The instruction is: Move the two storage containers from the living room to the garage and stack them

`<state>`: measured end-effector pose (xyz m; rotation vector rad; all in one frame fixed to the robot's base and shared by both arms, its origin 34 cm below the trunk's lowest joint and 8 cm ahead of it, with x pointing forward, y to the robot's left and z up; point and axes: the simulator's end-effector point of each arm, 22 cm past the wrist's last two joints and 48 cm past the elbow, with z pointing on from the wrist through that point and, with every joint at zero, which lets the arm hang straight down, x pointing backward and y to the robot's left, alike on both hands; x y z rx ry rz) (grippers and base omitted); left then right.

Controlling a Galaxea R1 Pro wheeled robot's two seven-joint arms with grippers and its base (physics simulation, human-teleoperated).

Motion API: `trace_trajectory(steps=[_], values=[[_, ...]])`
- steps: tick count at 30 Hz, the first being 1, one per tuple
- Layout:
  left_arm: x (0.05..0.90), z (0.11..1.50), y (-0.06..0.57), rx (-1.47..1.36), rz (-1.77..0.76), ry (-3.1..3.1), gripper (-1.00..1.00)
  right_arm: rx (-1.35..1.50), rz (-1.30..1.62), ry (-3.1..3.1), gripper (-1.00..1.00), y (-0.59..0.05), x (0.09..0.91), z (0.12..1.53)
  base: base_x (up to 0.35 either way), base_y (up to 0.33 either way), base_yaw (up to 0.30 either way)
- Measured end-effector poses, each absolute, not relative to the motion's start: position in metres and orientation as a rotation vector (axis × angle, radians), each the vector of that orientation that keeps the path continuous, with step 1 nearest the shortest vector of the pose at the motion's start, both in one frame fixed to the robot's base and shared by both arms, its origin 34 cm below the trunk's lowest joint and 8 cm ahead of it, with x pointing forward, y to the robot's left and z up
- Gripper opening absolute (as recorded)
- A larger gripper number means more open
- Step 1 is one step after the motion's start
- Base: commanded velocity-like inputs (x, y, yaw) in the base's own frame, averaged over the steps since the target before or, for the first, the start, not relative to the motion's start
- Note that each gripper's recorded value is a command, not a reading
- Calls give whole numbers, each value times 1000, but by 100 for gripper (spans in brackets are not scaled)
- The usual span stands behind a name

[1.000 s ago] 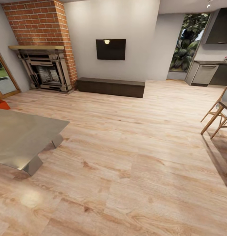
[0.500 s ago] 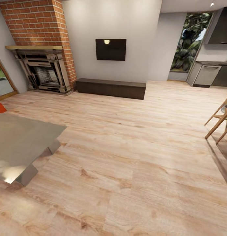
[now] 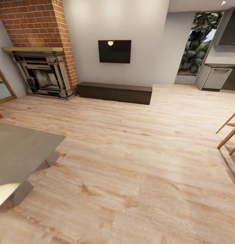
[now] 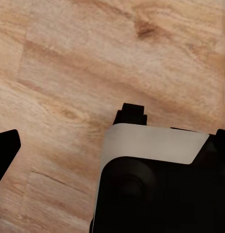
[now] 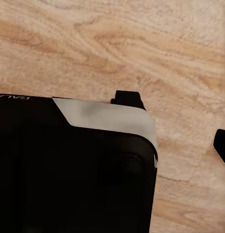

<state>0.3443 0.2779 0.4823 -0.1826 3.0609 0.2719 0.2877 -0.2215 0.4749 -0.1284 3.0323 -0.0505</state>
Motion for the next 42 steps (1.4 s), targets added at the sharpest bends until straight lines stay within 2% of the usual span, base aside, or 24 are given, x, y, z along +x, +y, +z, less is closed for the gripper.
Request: trace_trajectory(steps=[42], values=[[342, 482, 275, -181, 268, 3062, 100, -128, -51, 3032, 100, -221, 288, 475, 322, 0, 0]])
